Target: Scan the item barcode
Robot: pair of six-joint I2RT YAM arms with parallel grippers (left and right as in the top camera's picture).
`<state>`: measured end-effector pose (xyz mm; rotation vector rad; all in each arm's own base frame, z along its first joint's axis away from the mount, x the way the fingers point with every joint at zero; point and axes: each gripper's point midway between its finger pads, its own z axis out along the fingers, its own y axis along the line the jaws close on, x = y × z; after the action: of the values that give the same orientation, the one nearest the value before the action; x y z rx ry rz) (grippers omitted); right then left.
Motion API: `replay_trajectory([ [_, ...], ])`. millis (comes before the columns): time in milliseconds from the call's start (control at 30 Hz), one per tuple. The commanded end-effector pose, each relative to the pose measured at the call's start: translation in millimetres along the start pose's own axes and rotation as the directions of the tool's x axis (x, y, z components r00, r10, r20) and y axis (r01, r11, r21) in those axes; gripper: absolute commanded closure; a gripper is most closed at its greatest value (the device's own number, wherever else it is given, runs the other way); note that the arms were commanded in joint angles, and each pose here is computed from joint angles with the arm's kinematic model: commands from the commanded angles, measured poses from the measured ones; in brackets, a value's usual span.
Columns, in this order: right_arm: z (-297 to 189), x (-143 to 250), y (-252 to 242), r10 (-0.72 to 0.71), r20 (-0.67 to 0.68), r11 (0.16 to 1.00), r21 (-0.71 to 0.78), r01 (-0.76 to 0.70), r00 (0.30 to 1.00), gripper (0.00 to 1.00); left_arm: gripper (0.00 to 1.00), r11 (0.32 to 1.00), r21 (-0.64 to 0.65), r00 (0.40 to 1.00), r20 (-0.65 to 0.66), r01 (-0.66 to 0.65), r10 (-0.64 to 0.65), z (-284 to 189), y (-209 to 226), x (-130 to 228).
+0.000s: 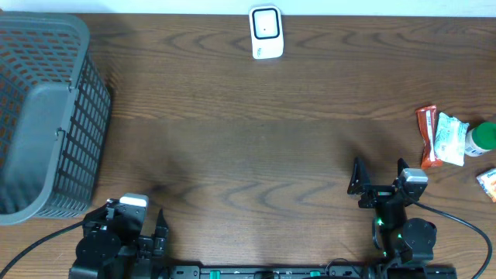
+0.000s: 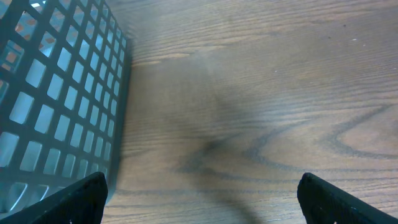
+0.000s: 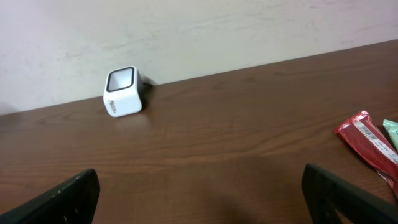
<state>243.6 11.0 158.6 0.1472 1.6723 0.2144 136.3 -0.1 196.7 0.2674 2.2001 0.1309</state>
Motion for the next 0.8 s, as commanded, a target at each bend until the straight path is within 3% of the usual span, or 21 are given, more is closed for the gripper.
replay_trajectory([
  [0,0.3,3.7,4.3,0.002,-0.006,1.0,-0.021,-0.002,1.0,0.01,0.02,1.0,-0.001,1.0,0.001,0.003,-0.003,-0.7,0.4,-0.5],
  [500,0.2,3.5,4.4,0.002,-0.005,1.0,-0.021,-0.002,1.0,0.01,0.02,1.0,0.015,1.0,0.01,0.006,-0.006,-0.3,-2.5,-2.5],
  [667,0.3,3.7,4.3,0.002,-0.005,1.0,-0.021,-0.002,1.0,0.01,0.02,0.999,0.02,0.98,0.195,0.04,-0.043,11.9,-2.8,-45.4],
  [767,0.3,3.7,4.3,0.002,-0.005,1.0,-0.021,-0.002,1.0,0.01,0.02,0.998,-0.009,0.97,0.237,0.065,-0.062,26.2,2.0,-51.9],
])
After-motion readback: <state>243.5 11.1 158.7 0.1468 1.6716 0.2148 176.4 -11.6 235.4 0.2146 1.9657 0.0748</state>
